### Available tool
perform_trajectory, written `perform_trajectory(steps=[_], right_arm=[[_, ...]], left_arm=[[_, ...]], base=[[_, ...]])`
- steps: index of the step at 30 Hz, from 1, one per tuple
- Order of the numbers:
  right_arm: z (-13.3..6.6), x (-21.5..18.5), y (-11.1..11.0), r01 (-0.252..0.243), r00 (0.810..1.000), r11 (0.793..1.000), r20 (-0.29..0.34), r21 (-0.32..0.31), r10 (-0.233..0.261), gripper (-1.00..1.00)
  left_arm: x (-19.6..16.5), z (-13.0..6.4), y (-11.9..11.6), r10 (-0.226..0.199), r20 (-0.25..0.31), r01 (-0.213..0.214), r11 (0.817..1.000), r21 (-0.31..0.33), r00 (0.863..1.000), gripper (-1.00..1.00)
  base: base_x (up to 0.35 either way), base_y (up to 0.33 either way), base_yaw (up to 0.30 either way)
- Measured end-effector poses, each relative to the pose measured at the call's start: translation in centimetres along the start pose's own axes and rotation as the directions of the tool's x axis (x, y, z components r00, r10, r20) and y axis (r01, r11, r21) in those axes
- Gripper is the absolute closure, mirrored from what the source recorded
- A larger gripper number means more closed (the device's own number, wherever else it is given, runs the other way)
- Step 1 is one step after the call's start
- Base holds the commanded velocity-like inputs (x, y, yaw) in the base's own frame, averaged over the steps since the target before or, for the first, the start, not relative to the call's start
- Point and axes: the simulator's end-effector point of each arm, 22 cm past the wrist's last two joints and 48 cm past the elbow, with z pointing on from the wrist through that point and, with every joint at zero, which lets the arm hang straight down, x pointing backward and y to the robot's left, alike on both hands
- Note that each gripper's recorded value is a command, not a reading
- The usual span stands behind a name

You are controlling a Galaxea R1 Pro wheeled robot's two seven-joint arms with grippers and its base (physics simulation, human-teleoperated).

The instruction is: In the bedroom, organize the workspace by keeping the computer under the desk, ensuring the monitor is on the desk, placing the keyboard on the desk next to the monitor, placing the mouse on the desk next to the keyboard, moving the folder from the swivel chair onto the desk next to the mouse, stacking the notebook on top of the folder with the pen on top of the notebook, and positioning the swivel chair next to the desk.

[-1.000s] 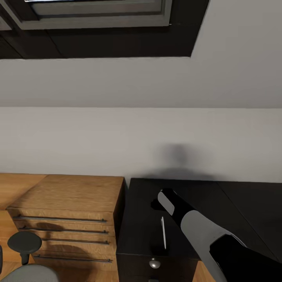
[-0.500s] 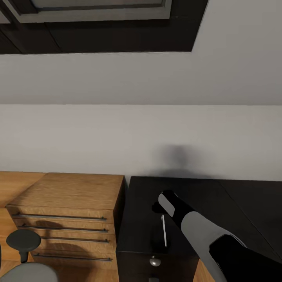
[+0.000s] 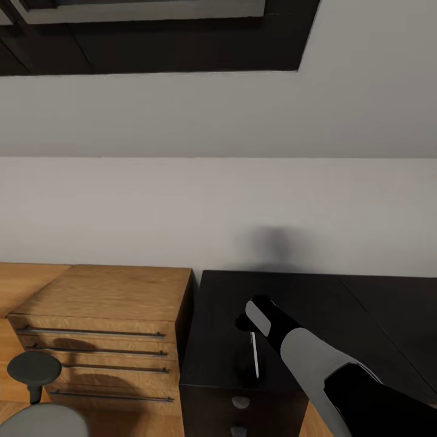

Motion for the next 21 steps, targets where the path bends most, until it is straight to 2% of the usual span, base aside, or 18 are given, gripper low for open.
perform_trajectory(steps=[11, 21], right_arm=[[1.6, 0.9, 0.0, 0.001, 1.0, 1.0, -0.001, 0.0, -0.001, -1.0], [1.6, 1.0, 0.0, 0.001, 1.0, 1.0, -0.002, 0.0, -0.001, -1.0]], left_arm=[[0.7, 1.5, 0.8, -0.001, 0.001, 0.001, 1.0, 0.0, 1.0, -1.0], [0.6, 1.5, 0.8, 0.001, 0.003, -0.001, 1.0, 0.002, 1.0, -1.0]], base=[[0.0, 0.0, 0.0], [0.0, 0.0, 0.0]])
